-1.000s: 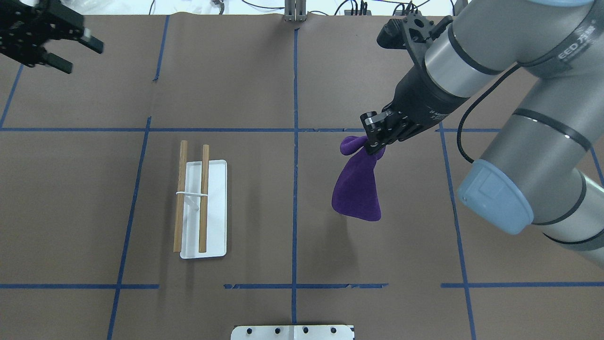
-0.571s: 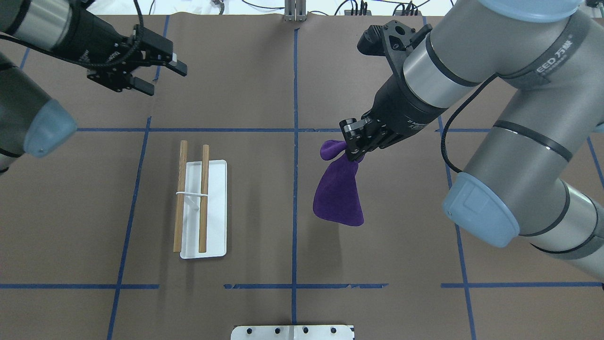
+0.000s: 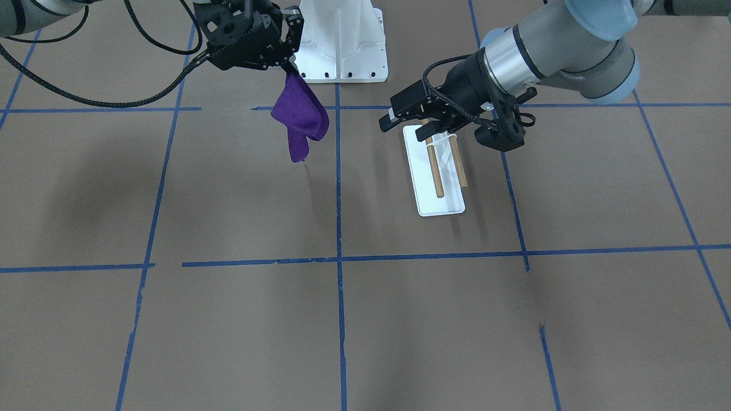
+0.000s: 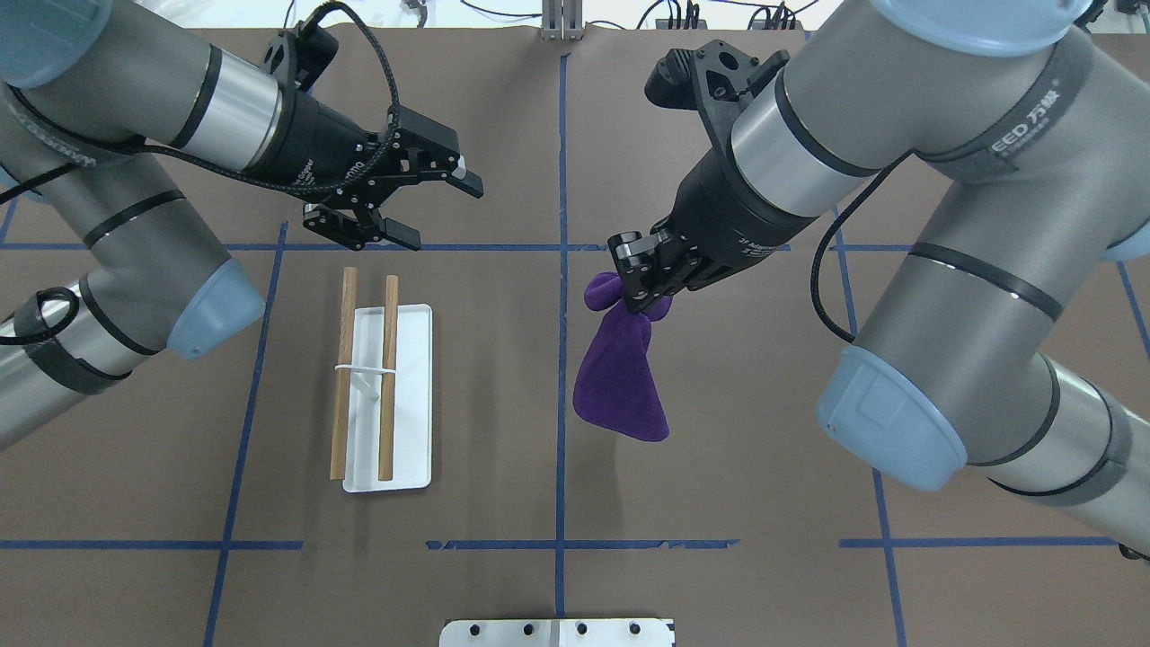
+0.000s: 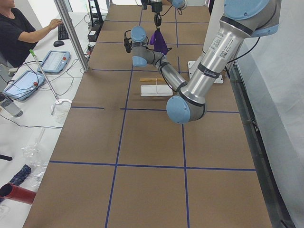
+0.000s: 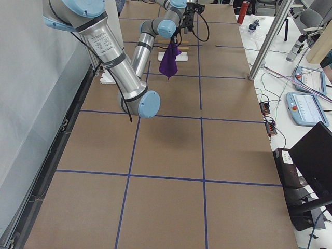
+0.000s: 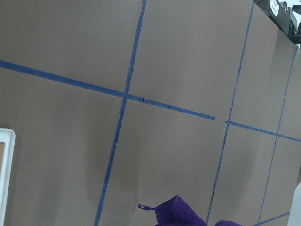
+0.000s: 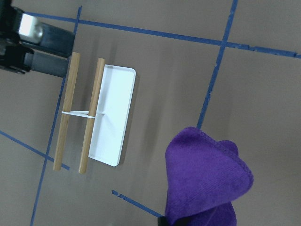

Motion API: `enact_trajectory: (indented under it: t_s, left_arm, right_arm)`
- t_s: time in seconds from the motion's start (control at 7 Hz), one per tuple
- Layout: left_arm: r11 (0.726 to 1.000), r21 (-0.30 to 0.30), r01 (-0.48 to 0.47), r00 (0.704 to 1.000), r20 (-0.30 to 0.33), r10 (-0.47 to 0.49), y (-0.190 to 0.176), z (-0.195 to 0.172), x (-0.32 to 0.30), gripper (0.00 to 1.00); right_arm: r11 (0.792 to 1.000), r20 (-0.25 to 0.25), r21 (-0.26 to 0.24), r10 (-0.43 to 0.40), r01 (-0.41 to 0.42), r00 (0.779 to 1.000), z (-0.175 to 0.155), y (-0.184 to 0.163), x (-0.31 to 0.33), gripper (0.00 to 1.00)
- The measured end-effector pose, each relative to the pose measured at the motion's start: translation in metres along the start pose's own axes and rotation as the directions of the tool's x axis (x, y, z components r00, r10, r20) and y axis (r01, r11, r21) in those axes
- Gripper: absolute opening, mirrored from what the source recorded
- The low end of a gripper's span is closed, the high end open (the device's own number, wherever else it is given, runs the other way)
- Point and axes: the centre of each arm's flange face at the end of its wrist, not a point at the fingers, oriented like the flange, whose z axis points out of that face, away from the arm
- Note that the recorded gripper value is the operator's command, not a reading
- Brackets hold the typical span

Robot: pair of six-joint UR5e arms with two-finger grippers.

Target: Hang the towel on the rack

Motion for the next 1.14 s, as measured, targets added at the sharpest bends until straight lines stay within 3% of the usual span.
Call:
enact_trajectory:
  t_s: [0.29, 0.71, 0.86, 1.0, 1.14]
  left_arm:
    - [0.999, 0.012, 0.038, 0.991, -0.13, -0.036, 0.011, 0.034, 0.002, 0.92]
    - [0.998, 0.005, 0.058, 0.978, -0.2, -0.056, 0.039, 0.077, 0.013, 0.76]
    - [0.998, 0.0, 0.058, 0.977, -0.204, -0.057, 0.044, 0.084, 0.014, 0.55]
    - [0.998, -0.003, 0.058, 0.977, -0.205, -0.058, 0.047, 0.087, 0.014, 0.17]
    - [0.998, -0.004, 0.058, 0.977, -0.206, -0.057, 0.048, 0.088, 0.014, 0.0]
  right_arm:
    - [1.0, 0.01, 0.005, -0.004, 0.004, 1.0, 0.0, -0.001, -0.011, 0.0]
    - [1.0, 0.04, 0.019, -0.014, 0.014, 0.999, 0.007, -0.008, -0.021, 0.0]
    - [1.0, 0.045, 0.027, -0.017, 0.016, 0.999, 0.009, -0.01, -0.022, 0.0]
    - [0.999, 0.048, 0.036, -0.022, 0.02, 0.999, 0.008, -0.011, -0.022, 0.0]
    - [0.999, 0.049, 0.042, -0.024, 0.022, 0.998, 0.008, -0.011, -0.023, 0.0]
